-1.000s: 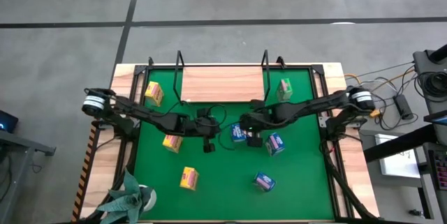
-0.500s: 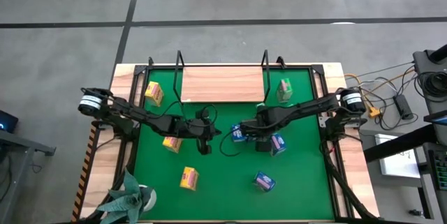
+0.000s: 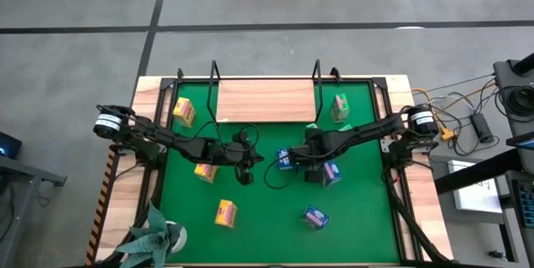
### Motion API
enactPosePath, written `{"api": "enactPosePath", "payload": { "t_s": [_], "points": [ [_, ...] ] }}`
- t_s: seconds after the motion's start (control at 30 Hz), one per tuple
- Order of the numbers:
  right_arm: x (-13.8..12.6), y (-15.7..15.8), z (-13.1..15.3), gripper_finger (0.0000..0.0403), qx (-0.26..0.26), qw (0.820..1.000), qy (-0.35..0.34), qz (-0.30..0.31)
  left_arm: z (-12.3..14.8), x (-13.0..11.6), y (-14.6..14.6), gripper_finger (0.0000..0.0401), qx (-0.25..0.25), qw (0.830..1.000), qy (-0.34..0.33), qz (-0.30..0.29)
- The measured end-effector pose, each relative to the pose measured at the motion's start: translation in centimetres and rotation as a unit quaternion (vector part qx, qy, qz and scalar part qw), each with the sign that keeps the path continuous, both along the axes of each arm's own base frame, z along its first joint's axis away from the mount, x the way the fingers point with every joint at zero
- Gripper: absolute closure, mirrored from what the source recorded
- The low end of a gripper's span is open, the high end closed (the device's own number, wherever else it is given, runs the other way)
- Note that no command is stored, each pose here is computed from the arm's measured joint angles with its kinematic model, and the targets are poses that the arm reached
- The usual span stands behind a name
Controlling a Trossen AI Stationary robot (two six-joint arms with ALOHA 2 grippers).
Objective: Stack cereal on shelf
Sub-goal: Put the middle blue cereal box on the shelf
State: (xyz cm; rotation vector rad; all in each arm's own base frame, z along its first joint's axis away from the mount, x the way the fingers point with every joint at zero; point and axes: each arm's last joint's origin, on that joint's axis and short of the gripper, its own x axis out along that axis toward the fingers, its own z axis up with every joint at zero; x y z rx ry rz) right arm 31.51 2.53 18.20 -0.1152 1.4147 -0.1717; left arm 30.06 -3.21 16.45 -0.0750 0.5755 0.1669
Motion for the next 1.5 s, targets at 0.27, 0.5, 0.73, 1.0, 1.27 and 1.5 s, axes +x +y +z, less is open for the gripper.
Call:
{"api": "enactPosePath", "payload": {
  "t_s": [0.27,0.5,0.73,1.0,1.27,1.5],
  "points": [
    [-0.7,-0.1,-1.1,0.0394,-0.008,1.000,0.018,-0.010,0.8,0.5,-0.1,0.0398,0.057,0.997,-0.039,-0.038],
    [-0.7,-0.1,-1.2,0.0394,-0.012,1.000,0.016,-0.006,1.7,0.9,-0.1,0.0308,0.161,0.980,-0.075,-0.090],
    [-0.4,-0.1,-0.5,0.0394,-0.016,1.000,-0.003,-0.007,1.4,0.8,0.1,0.0179,0.216,0.969,-0.046,-0.107],
    [0.7,0.0,0.9,0.0394,-0.004,0.996,-0.093,0.009,0.8,0.5,-0.2,0.0155,0.187,0.975,-0.020,-0.119],
    [0.6,0.0,-0.3,0.0394,0.001,0.995,-0.100,0.019,0.5,0.3,-0.3,0.0161,0.164,0.978,-0.007,-0.132],
    [-0.2,0.0,-1.3,0.0394,0.001,0.996,-0.089,0.000,0.6,0.4,-0.3,0.0150,0.170,0.976,-0.012,-0.135]
  ]
}}
